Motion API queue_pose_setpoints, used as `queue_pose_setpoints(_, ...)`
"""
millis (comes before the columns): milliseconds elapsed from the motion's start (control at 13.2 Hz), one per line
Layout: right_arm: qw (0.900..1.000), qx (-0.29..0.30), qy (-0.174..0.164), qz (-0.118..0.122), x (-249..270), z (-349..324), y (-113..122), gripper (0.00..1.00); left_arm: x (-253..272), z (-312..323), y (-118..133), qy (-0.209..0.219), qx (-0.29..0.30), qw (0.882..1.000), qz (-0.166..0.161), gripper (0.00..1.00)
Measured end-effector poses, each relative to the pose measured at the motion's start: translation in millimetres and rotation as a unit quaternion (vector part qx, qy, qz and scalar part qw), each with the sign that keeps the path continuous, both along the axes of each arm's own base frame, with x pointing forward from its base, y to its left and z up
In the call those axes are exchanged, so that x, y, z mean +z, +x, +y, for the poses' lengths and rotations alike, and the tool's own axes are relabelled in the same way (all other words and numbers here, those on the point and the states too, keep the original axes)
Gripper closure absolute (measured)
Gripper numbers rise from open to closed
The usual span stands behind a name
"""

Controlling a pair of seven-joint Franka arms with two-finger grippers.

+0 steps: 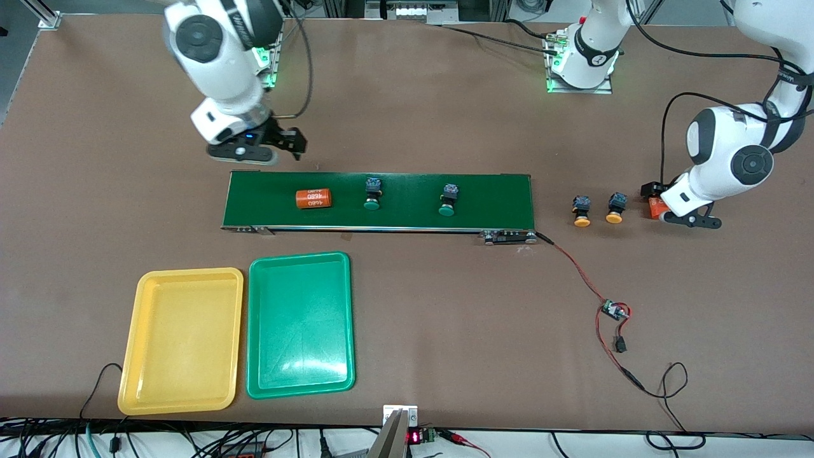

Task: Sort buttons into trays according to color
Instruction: 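Move the right gripper to the belt while the left gripper grasps a cylinder, then grasp a green button with the right gripper while the left gripper carries the cylinder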

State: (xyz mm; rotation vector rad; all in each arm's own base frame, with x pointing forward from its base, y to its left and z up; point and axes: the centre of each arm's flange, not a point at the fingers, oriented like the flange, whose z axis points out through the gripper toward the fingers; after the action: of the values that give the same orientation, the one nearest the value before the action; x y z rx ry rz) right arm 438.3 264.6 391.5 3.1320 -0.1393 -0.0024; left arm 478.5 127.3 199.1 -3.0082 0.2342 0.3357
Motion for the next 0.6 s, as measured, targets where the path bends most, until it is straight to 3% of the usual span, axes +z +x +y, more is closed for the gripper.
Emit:
queue_pose_setpoints(378,1.0,-0.001,-0.013,0.019,-35,46,1,0.0,-22,0,-7,-0.006,-0.005,1.0,0.0,0.04)
queue_pose_setpoints(454,1.0,-0.014,-0.015,0.021,-41,53,2,0.0,-27,1,-9,-0.007,-0.005,1.0,0.005,0.11)
queue_pose_setpoints(605,0.999,-0.046,-0.015,0.018,-44,73,7,0.0,-33,2,-10,-0.008,-0.004,1.0,0.008,0.37)
